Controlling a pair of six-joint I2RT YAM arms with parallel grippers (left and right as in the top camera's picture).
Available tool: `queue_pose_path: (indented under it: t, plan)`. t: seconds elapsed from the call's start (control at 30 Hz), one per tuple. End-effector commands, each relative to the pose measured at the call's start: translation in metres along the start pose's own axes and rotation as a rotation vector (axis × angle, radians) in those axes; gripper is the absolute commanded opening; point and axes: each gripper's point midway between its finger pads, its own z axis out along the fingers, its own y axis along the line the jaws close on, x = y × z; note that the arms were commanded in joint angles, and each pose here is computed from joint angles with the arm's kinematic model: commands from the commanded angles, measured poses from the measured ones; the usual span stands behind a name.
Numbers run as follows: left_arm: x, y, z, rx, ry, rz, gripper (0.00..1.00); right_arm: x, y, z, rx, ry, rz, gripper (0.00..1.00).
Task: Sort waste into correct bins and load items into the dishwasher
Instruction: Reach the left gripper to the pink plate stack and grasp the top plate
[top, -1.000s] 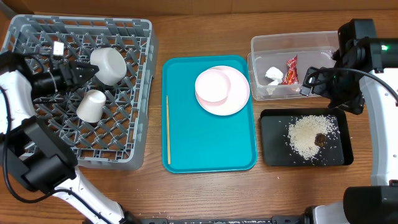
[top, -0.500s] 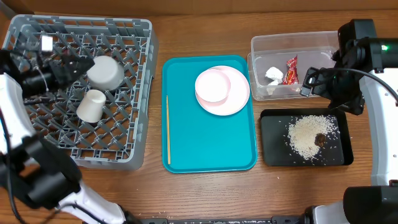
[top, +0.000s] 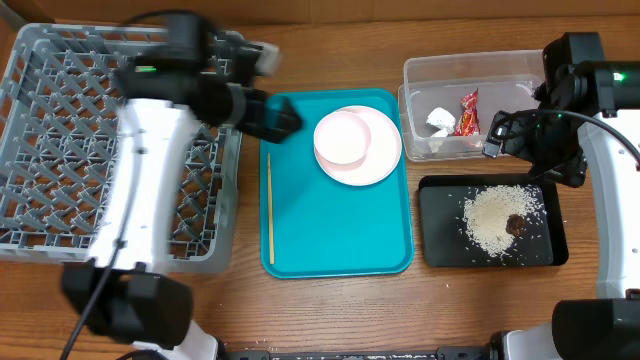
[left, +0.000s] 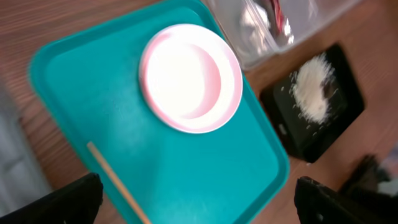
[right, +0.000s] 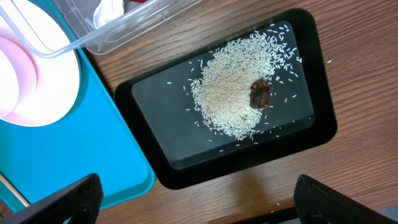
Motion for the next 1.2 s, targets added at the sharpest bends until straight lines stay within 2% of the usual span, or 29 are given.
queue_pose_path:
  t: [0.0, 0.17, 0.3, 0.43, 0.5, 0.63, 0.7, 0.83, 0.93, 1.17]
  plan:
    - [-0.002, -0.016, 0.041, -0.127, 0.072, 0.1, 1.0, 0.0, 0.0, -0.003, -0.005, -0.011, -0.004, 1.0]
    - [-0.008, -0.041, 0.106, -0.202, 0.111, 0.233, 1.0, 0.0, 0.0, -0.003, -0.006, -0.011, -0.004, 1.0]
    - [-0.004, -0.031, 0.149, -0.303, 0.14, 0.215, 1.0, 0.0, 0.0, -0.003, -0.006, -0.011, -0.004, 1.0]
    - [0.011, -0.022, 0.185, -0.295, 0.201, 0.179, 0.98, 0.0, 0.0, -0.003, -0.006, -0.011, -0.004, 1.0]
    - [0.022, -0.016, 0.199, -0.295, 0.24, 0.163, 0.87, 0.0, 0.0, -0.003, -0.006, -0.011, -0.004, 1.0]
    - [0.038, -0.013, 0.213, -0.273, 0.302, 0.148, 0.49, 0.0, 0.0, -0.003, -0.006, -0.011, -0.004, 1.0]
    - [0.041, -0.013, 0.213, -0.269, 0.313, 0.145, 0.4, 0.0, 0.0, -0.003, -0.006, -0.011, -0.004, 1.0]
    - [0.044, -0.018, 0.213, -0.249, 0.324, 0.143, 0.28, 0.0, 0.0, -0.003, -0.005, -0.011, -0.004, 1.0]
    - [0.048, -0.018, 0.212, -0.247, 0.34, 0.139, 0.04, 0.0, 0.0, -0.003, -0.005, -0.01, -0.004, 1.0]
    - [0.04, -0.024, 0.202, -0.234, 0.333, 0.135, 0.04, 0.001, -0.001, -0.003, -0.003, -0.005, -0.004, 1.0]
